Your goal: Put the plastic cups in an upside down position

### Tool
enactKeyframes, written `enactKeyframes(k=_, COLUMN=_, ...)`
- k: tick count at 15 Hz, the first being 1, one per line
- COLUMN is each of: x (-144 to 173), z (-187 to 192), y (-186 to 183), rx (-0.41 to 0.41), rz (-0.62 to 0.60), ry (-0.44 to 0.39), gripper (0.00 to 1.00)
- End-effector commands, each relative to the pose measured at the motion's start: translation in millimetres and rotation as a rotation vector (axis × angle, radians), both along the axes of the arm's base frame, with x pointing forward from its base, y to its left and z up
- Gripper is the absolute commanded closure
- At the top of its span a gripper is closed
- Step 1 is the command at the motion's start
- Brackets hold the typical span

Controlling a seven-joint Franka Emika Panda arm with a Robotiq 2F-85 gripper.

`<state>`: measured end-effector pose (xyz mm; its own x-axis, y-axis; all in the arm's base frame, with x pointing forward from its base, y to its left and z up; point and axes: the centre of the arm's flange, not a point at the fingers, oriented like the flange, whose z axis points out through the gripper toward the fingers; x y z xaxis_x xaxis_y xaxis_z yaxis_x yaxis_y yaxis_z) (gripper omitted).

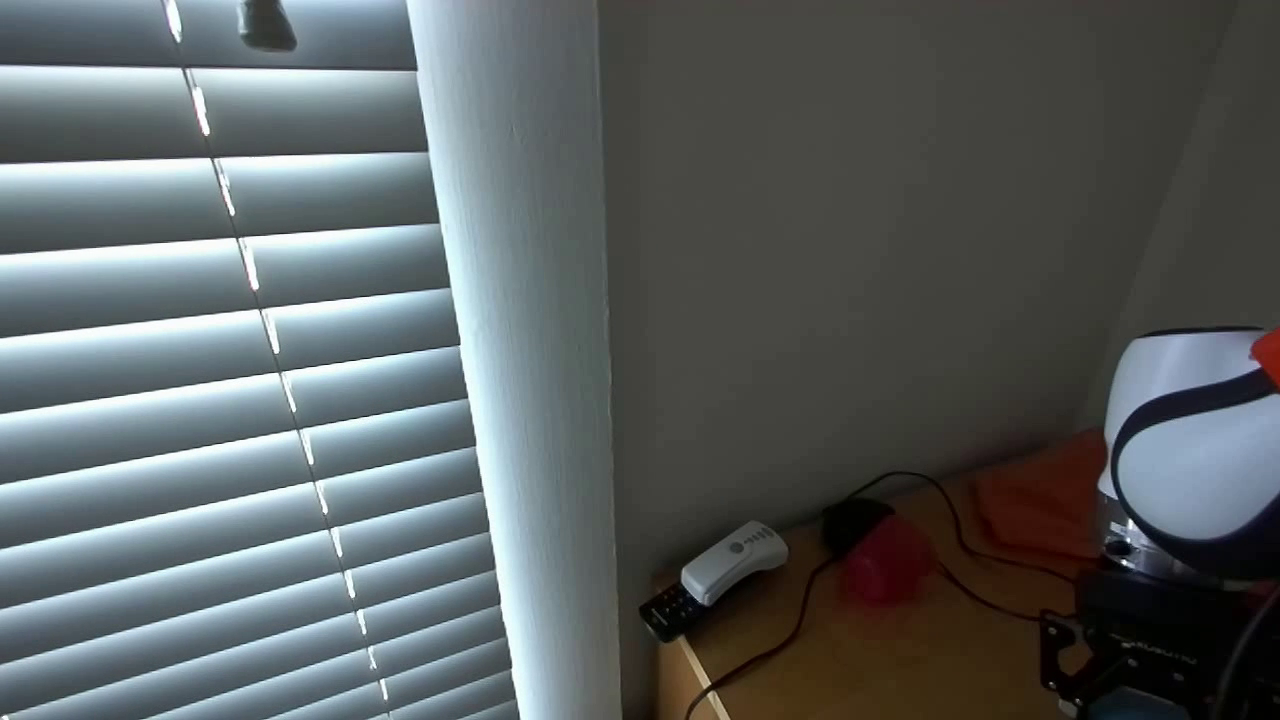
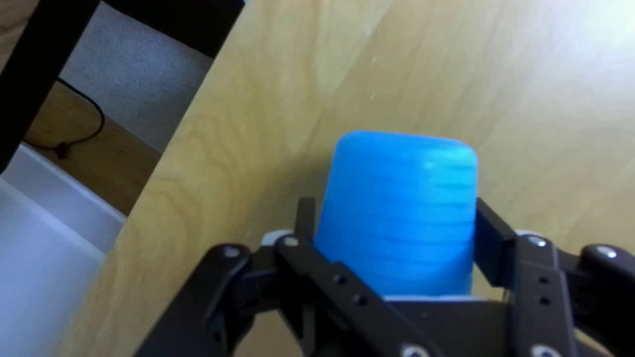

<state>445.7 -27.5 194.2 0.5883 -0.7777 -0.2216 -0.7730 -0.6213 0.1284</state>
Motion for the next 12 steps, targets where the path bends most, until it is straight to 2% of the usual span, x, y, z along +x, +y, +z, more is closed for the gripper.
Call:
enactKeyframes(k=1, x=3, z=1, y=-23, rx=0.154, rz=0.012, ry=0.098, gripper=0.52)
enactKeyframes(k=8, x=4, z=-17, y=-63, rx=0.49, rz=0.069, ry=0.28, gripper=0.52)
enactKeyframes(k=12, x=8, z=-39, y=-70, rx=0.671, rz=0.071, ry=0.395, gripper=0.52)
